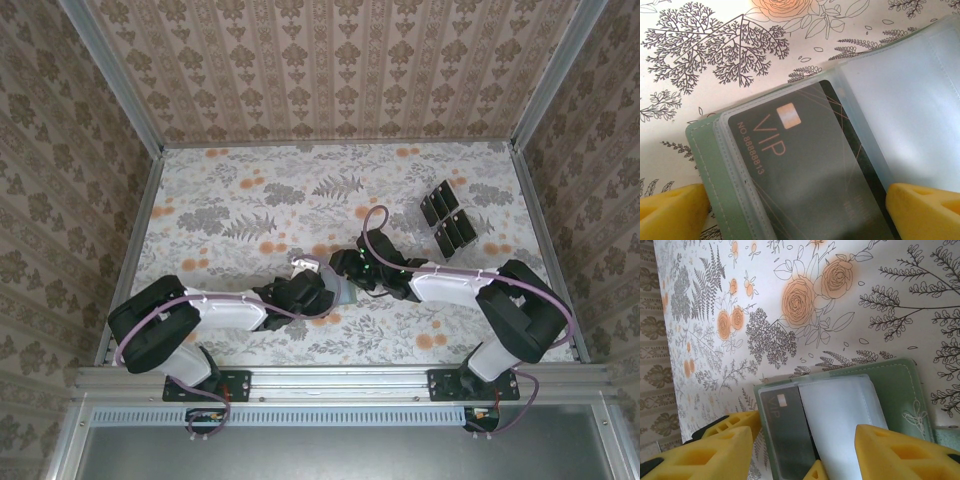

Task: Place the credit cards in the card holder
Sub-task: Flip over the card slot in the card holder.

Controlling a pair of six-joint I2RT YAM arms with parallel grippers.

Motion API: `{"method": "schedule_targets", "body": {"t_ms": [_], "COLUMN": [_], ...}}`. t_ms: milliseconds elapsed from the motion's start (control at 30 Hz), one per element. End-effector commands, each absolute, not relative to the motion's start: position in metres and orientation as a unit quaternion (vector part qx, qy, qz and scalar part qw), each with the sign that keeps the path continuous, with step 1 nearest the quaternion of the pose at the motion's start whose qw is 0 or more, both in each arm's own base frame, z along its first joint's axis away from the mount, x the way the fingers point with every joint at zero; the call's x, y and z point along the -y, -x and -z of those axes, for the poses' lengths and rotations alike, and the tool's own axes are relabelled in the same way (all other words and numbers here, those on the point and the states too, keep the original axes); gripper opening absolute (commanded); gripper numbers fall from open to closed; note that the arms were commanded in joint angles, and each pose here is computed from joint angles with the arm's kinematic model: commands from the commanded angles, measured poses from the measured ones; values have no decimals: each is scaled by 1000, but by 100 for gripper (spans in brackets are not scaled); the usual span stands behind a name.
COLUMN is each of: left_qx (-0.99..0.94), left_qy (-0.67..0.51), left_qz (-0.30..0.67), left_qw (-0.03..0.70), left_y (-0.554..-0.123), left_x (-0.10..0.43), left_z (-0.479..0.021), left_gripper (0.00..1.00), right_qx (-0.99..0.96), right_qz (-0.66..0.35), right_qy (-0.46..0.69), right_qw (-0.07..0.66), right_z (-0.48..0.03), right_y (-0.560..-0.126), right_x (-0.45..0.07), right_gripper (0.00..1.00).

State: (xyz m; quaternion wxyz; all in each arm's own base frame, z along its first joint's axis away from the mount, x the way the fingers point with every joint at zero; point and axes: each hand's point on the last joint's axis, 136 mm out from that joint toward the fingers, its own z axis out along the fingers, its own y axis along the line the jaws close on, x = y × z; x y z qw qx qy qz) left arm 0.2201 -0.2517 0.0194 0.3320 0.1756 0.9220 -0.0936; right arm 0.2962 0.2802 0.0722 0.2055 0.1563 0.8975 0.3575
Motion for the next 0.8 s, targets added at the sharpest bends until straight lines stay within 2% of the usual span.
{"method": "schedule_targets", "body": {"t_ms": [0, 500, 767], "left_qx": [-937, -937, -937], "left_qy": [-179, -177, -176], "left_qz": [47, 45, 46], "left_qw": [298, 298, 299], "left_y": [-210, -209, -209], "left_x": [229, 227, 227], "left_z": [5, 5, 6], "left_gripper": [100, 100, 100], "right_qx": [-906, -921, -919], "right_qz": [-338, -314, -331], "right_qy": [-145, -143, -130], "right_qw": [208, 179, 171], "right_z": [-70, -34, -33], "right_y": [-299, -294, -293], "right_x": [-277, -278, -285], "right_gripper": [57, 57, 56]}}
